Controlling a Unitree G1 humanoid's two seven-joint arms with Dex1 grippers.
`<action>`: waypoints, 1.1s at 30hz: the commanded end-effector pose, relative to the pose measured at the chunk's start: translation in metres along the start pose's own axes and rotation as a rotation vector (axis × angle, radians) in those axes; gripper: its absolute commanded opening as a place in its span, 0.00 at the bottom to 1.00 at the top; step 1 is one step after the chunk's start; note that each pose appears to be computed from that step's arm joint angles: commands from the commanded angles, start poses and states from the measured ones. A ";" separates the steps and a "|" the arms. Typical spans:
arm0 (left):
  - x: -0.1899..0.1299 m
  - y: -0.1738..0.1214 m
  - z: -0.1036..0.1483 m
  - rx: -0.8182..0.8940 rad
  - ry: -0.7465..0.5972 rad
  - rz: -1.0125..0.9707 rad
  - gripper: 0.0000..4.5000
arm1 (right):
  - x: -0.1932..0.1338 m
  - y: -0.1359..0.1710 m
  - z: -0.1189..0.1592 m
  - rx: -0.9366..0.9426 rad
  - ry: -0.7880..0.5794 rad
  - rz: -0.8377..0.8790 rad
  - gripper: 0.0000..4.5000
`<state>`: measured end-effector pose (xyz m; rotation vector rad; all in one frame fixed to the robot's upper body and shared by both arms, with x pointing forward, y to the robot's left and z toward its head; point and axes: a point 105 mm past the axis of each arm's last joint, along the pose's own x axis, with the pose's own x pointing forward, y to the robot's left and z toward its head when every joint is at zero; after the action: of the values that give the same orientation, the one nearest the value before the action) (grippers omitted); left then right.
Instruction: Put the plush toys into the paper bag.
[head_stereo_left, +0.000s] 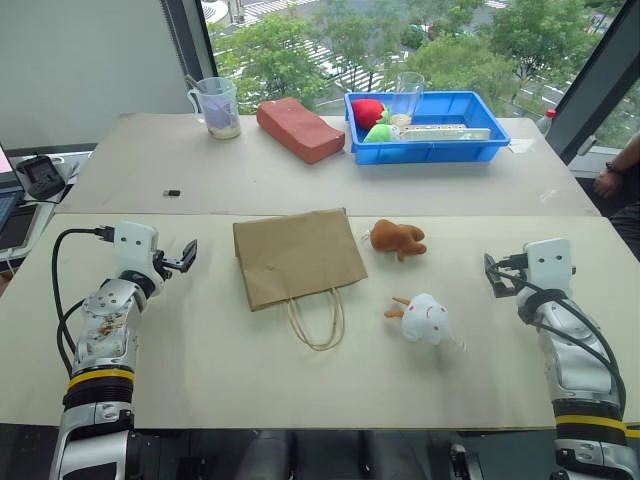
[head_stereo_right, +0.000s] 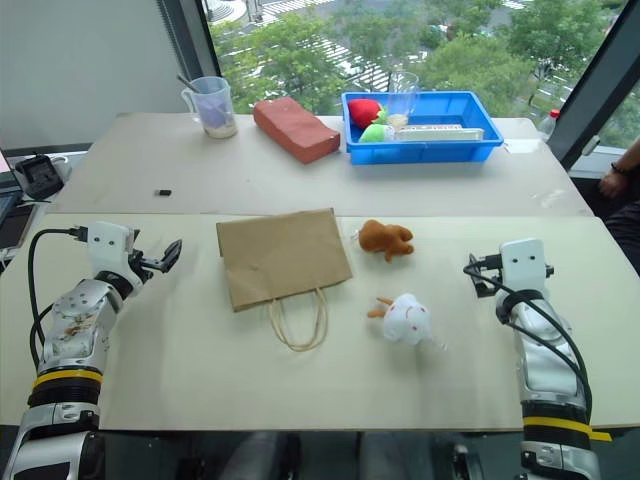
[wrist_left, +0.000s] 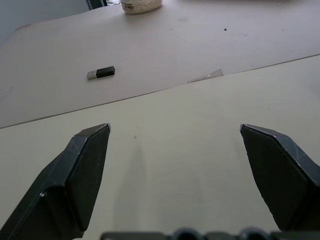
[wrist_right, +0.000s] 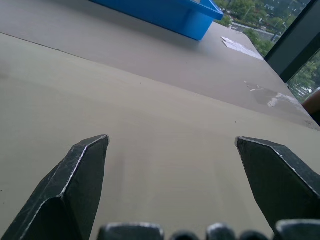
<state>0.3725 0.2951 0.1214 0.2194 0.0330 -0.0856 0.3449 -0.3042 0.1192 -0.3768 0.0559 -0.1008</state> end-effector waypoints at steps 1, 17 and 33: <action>-0.003 0.010 0.018 0.031 -0.056 0.012 0.99 | 0.001 -0.012 0.018 -0.010 -0.061 -0.034 1.00; -0.030 -0.066 0.122 0.242 -0.213 -0.687 0.99 | -0.014 0.025 0.097 -0.065 -0.200 0.434 1.00; -0.069 -0.174 0.070 0.774 -0.165 -1.449 0.99 | -0.121 0.125 0.149 -0.119 -0.225 1.223 1.00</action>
<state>0.2922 0.1172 0.1540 0.8834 0.0175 -1.5553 0.2548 -0.1271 0.2068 -0.4012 0.0805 1.1201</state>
